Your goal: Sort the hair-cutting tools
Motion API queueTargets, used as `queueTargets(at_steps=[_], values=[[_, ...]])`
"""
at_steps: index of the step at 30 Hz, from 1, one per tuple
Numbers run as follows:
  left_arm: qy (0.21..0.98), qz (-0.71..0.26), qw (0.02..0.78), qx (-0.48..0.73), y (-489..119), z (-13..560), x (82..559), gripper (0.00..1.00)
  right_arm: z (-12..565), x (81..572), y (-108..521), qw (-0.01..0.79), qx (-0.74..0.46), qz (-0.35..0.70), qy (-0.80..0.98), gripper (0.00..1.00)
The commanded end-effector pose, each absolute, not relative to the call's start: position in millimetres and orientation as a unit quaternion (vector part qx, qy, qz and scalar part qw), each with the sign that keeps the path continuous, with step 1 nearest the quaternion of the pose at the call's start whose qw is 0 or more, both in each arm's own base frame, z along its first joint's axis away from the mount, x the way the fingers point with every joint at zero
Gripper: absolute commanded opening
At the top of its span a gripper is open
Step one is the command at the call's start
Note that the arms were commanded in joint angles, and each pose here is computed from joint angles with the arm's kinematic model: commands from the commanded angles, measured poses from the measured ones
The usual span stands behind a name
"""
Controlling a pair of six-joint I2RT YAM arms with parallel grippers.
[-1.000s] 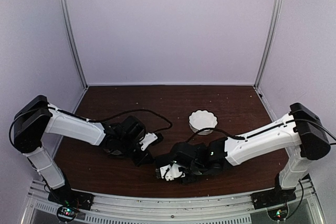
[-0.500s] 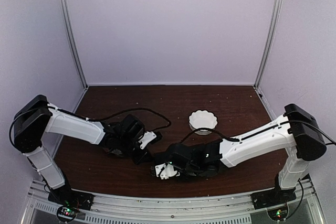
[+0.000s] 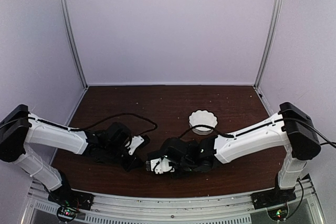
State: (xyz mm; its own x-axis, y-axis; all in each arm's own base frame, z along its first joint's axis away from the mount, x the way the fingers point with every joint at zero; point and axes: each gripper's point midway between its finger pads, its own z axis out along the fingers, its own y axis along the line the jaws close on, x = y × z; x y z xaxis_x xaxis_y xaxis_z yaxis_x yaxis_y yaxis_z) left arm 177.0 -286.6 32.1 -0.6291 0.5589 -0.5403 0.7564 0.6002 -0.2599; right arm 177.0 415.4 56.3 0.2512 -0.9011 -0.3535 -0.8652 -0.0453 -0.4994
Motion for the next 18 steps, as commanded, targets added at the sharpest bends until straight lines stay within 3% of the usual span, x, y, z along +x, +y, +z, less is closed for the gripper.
queueTargets(at_steps=[1,7,13,18], values=[[0.859,-0.270,0.169,0.400,-304.3,30.2,155.5,0.00,20.2,189.3,375.1,0.244,-0.700,-0.067,0.668,0.00],[0.824,-0.330,0.170,0.429,-340.3,47.6,147.8,0.00,14.3,192.6,381.5,0.244,-0.689,-0.074,0.678,0.00],[0.826,-0.314,0.175,0.434,-344.1,44.6,157.0,0.00,9.5,183.5,385.1,0.219,-0.696,-0.058,0.682,0.00],[0.857,-0.255,0.185,0.408,-327.1,36.9,185.4,0.00,32.9,158.8,379.6,0.188,-0.719,-0.003,0.670,0.20]])
